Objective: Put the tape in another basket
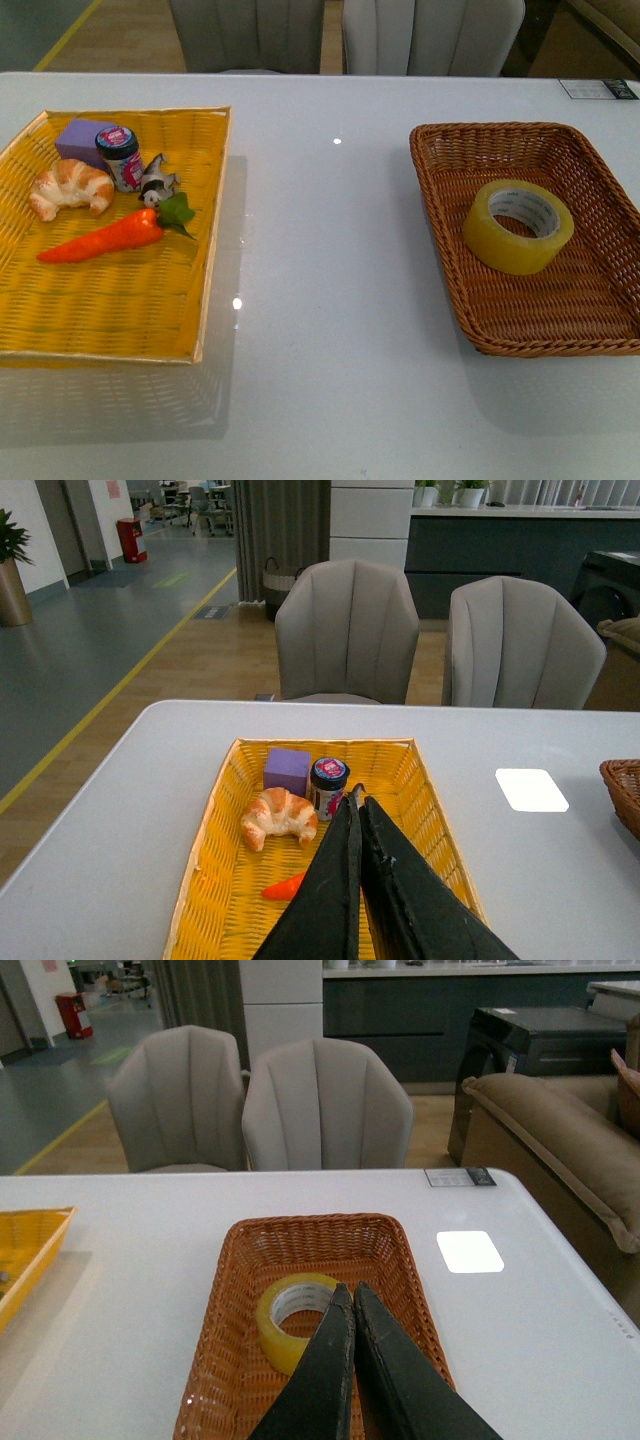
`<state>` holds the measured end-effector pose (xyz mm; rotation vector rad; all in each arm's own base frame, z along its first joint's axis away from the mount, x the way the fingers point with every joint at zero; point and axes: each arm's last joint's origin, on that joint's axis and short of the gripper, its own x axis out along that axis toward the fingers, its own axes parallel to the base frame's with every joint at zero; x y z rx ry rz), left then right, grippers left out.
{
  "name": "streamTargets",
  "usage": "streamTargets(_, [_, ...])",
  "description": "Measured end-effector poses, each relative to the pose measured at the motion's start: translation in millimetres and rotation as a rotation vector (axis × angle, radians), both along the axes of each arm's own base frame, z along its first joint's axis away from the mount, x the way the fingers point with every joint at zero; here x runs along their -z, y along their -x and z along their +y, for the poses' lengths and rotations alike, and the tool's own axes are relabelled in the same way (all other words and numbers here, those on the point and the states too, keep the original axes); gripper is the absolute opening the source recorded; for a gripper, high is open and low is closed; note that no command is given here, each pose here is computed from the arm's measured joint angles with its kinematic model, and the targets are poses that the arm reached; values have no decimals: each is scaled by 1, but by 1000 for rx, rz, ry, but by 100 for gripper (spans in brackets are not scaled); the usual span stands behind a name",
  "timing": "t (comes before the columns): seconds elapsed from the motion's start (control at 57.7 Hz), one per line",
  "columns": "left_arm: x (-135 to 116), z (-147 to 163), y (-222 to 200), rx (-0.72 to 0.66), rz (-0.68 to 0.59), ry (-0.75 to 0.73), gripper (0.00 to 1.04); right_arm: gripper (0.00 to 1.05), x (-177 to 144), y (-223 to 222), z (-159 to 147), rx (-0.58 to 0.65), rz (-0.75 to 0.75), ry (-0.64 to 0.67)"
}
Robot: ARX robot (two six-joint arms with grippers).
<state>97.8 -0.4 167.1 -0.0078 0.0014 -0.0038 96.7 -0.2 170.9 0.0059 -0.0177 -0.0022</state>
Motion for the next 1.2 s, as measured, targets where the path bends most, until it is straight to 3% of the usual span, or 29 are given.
streamTargets(0.173, [0, 0, 0, 0, 0, 0, 2, 2, 0, 0, 0, 0, -1, 0])
streamTargets(0.208, [0, 0, 0, 0, 0, 0, 5, 8, 0, 0, 0, 0, -1, 2])
streamTargets(0.572, [0, 0, 0, 0, 0, 0, 72, 75, 0, 0, 0, 0, -1, 2])
streamTargets(0.658, [0, 0, 0, 0, 0, 0, 96, 97, 0, 0, 0, 0, -1, 1])
streamTargets(1.195, [0, 0, 0, 0, 0, -2, 96, 96, 0, 0, 0, 0, -1, 2])
